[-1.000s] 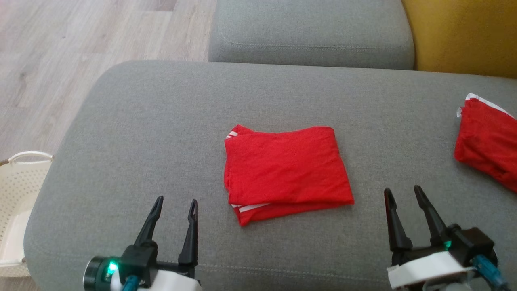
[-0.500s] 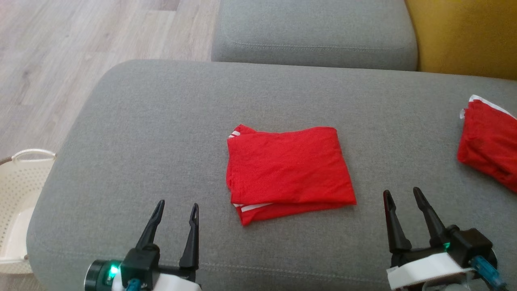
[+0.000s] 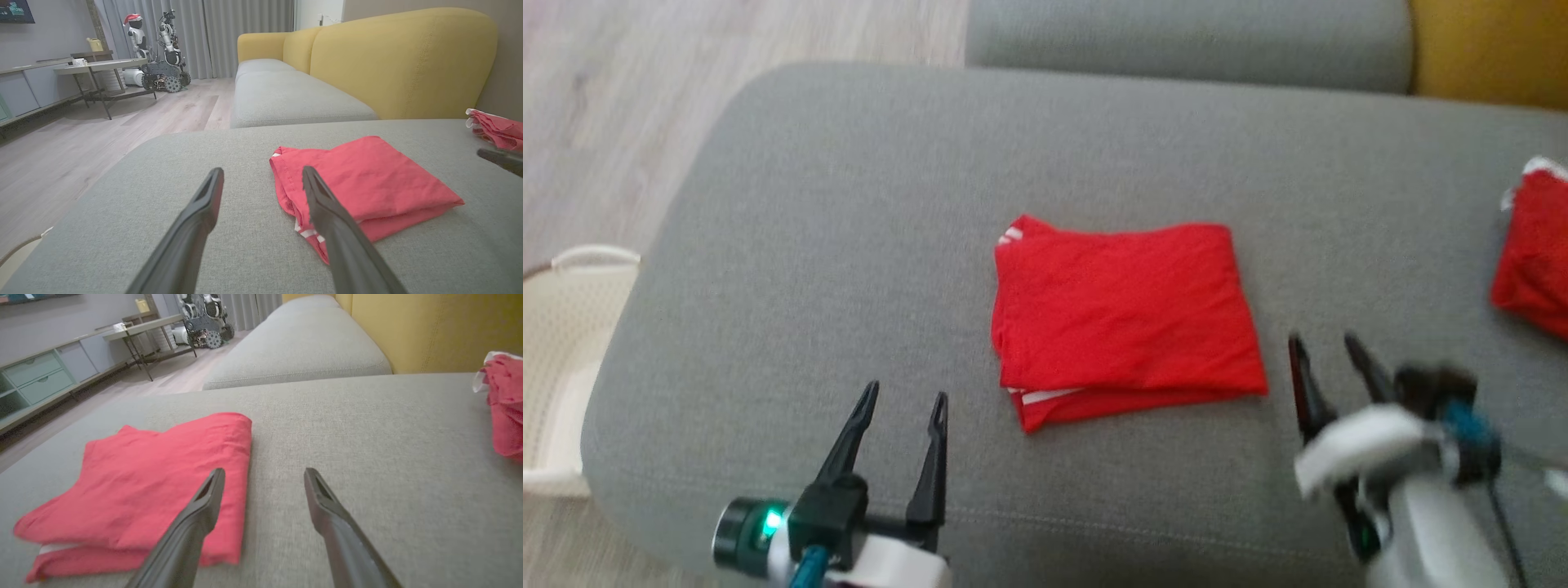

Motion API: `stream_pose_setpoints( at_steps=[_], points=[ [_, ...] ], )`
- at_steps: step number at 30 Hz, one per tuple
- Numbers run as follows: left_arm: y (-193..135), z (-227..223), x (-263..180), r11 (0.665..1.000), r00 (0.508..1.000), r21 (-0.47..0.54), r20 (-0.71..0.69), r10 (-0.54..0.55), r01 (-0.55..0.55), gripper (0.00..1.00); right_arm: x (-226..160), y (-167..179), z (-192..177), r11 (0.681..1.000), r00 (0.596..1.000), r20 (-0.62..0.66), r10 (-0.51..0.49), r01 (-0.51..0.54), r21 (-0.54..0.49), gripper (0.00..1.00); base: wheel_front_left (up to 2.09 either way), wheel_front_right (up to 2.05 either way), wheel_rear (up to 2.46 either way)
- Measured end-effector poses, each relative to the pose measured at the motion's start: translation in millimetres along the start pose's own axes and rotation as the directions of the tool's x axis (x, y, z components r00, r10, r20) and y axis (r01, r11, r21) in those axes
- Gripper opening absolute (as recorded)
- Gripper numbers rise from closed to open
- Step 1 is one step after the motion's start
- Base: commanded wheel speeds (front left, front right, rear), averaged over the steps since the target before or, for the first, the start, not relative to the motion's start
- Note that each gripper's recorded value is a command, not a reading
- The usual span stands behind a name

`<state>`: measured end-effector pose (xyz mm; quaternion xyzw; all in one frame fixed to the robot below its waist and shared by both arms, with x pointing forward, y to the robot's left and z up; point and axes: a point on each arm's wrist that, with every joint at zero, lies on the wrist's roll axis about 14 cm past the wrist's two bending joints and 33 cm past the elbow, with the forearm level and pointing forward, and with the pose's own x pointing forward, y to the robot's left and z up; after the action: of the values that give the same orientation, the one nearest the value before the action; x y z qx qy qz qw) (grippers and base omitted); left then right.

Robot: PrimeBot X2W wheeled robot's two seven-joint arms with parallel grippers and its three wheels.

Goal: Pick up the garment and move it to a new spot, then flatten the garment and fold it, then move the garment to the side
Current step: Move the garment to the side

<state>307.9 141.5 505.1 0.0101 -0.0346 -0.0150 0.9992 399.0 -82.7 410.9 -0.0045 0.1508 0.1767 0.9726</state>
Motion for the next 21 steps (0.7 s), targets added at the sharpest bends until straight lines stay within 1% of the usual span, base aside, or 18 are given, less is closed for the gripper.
stream_pose_setpoints(
  at_steps=[4,5,7,8,12,16,17,18,19,21],
  points=[
    [-5,-1,13,1.000,1.000,0.001,-0.005,-0.018,0.018,1.00,36,-9,7,1.000,0.997,-0.078,-0.005,0.006,0.010,1.00,0.00,0.00,0.00],
    [-5,-2,16,1.000,1.000,0.001,-0.007,-0.019,0.019,1.00,42,-10,6,1.000,0.994,-0.107,-0.001,0.002,0.008,1.00,0.00,0.00,0.00],
    [-6,-4,20,1.000,1.000,0.001,-0.014,-0.020,0.021,1.00,53,-10,-1,0.999,0.986,-0.167,0.007,-0.001,0.036,1.00,0.00,0.00,0.00],
    [-6,-5,21,1.000,1.000,0.002,-0.017,-0.021,0.021,1.00,56,-10,-7,0.999,0.978,-0.208,0.014,-0.005,0.041,1.00,0.00,0.00,0.00],
    [-6,-9,25,1.000,0.999,0.004,-0.029,-0.022,0.022,1.00,59,-15,-38,1.000,0.927,-0.374,0.023,-0.025,0.000,1.00,0.00,0.00,0.00],
    [-4,-10,29,1.000,0.999,0.007,-0.034,-0.010,0.010,1.00,67,-8,-40,0.999,0.916,-0.398,0.052,-0.042,0.035,1.00,0.00,0.00,0.00],
    [-4,-10,30,1.000,0.999,0.008,-0.034,-0.011,0.011,1.00,69,-5,-39,0.998,0.916,-0.396,0.063,-0.051,0.040,0.78,0.00,0.00,0.00],
    [-4,-10,30,1.000,0.999,0.008,-0.033,-0.012,0.012,1.00,72,-1,-37,0.997,0.916,-0.394,0.074,-0.061,0.046,0.43,0.00,0.00,0.00],
    [-4,-10,31,1.000,0.999,0.008,-0.033,-0.013,0.013,1.00,73,2,-37,0.996,0.913,-0.399,0.084,-0.068,0.053,0.00,0.00,0.00,0.00],
    [-5,-10,32,1.000,0.999,0.009,-0.034,-0.016,0.016,1.00,74,7,-38,0.995,0.906,-0.411,0.100,-0.087,0.052,0.00,0.00,0.00,0.00]
  ],
)
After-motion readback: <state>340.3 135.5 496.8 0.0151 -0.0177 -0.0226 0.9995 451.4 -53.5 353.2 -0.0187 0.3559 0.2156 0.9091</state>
